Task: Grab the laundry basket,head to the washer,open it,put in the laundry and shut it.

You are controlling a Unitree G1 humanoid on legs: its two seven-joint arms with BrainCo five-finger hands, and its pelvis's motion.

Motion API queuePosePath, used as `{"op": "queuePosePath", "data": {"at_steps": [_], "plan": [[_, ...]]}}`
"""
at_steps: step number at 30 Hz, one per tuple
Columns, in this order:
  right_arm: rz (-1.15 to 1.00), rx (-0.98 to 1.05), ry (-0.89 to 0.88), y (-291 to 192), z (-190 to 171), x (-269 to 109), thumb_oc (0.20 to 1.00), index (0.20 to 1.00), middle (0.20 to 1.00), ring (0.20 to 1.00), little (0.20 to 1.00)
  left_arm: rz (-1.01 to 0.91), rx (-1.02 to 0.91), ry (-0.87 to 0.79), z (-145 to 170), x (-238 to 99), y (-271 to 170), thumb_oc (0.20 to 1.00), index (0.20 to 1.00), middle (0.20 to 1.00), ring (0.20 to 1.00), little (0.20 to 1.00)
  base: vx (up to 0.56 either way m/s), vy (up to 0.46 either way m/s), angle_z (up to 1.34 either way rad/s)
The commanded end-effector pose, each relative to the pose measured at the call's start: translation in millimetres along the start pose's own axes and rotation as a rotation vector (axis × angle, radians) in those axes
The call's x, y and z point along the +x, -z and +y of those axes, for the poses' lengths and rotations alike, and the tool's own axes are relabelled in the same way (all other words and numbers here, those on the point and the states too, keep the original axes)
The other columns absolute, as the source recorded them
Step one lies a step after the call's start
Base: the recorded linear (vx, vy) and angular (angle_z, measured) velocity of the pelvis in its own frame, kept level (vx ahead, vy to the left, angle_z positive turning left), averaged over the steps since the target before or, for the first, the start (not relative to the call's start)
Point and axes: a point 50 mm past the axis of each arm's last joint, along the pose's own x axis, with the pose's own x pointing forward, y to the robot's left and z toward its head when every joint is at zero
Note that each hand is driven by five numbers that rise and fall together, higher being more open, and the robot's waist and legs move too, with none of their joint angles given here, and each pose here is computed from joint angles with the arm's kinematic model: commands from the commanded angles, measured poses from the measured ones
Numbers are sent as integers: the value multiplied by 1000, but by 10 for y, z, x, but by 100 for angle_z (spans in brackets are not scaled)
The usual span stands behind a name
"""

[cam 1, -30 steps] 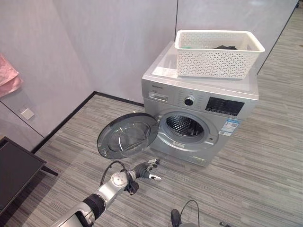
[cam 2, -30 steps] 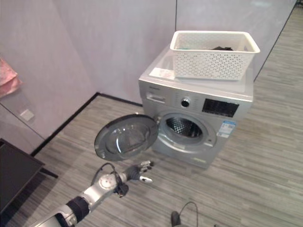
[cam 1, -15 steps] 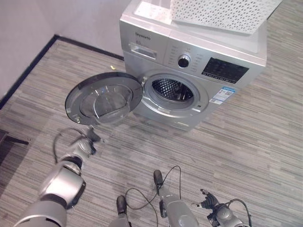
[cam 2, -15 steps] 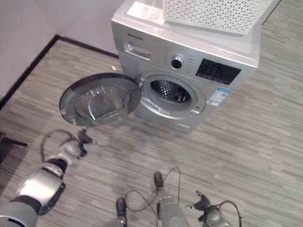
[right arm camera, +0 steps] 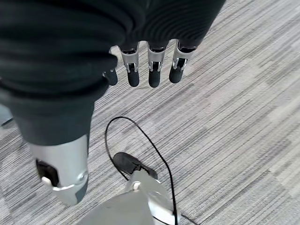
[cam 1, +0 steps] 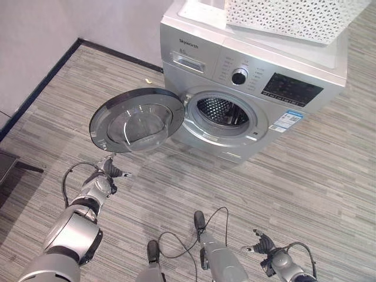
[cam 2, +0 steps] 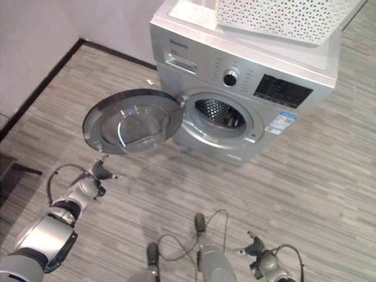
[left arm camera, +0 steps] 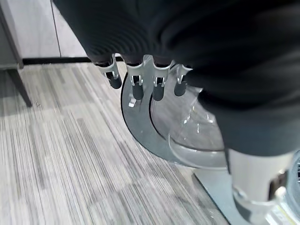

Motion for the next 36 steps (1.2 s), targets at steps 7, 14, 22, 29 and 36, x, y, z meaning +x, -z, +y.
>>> {"op": "queuePosePath", "data": {"at_steps": [7, 14, 22, 29, 36], "plan": [[162, 77, 19, 359, 132, -88, 1000, 1000, 1000, 1000, 1000, 116, -342, 125, -1068, -485, 332, 1000, 1000, 1000, 1000, 1000, 44, -23, 0], [279, 149, 33, 613, 143, -173, 1000, 1000, 1000, 1000, 1000, 419, -398, 328, -1757, -1146, 934, 1000, 1000, 1000, 1000, 1000, 94, -62, -1], [354, 166, -53, 795, 309, -276, 1000, 1000, 1000, 1000, 1000, 695, -409, 467, -2012, -1777, 1477, 1000, 1000, 1000, 1000, 1000, 81, -103, 13], [396, 211, -50, 872, 326, -315, 1000, 1000, 1000, 1000, 1000, 691, -439, 508, -2105, -1833, 1421, 1000, 1000, 1000, 1000, 1000, 41, -32, 21], [362, 182, -84, 790, 400, -288, 1000, 1000, 1000, 1000, 1000, 584, -386, 523, -2088, -1697, 1282, 1000, 1000, 1000, 1000, 1000, 52, -19, 25]]}}
